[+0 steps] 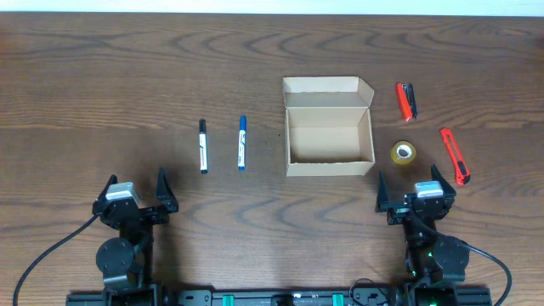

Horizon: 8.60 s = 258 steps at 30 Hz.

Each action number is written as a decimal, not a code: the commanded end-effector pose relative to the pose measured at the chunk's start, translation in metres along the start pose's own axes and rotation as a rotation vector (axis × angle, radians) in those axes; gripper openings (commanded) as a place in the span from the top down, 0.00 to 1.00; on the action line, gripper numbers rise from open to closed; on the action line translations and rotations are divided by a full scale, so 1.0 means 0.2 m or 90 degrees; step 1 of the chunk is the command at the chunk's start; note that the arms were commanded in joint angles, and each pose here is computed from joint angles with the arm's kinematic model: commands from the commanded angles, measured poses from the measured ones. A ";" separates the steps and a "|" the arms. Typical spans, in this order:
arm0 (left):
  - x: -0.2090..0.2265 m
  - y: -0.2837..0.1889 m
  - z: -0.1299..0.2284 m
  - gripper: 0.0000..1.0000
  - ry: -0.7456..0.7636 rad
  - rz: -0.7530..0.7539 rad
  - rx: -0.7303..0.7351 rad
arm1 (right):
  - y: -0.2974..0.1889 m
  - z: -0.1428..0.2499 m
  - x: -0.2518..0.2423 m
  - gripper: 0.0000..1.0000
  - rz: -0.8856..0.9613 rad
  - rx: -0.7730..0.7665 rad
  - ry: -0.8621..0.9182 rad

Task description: Pack container

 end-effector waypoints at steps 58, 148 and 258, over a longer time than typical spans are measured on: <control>0.01 0.00 0.06 0.05 0.001 -0.003 0.031 | -0.22 -0.61 -0.27 0.01 0.172 0.042 0.093; 0.01 0.00 0.06 0.05 0.001 -0.003 0.031 | 0.72 0.38 -0.48 0.01 0.077 0.952 0.252; 0.01 0.00 0.06 0.04 0.001 -0.003 0.031 | 1.02 -0.98 0.14 0.99 -0.280 0.651 0.030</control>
Point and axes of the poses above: each gripper's point midway between its finger pads, its own y axis out along the fingers, its own x axis along the line the jaws close on, z = x × y, the point moved 6 cm from there along -y, back along the fingers, and after that the axes turned 4 degrees about -y, right-handed, at the moved point
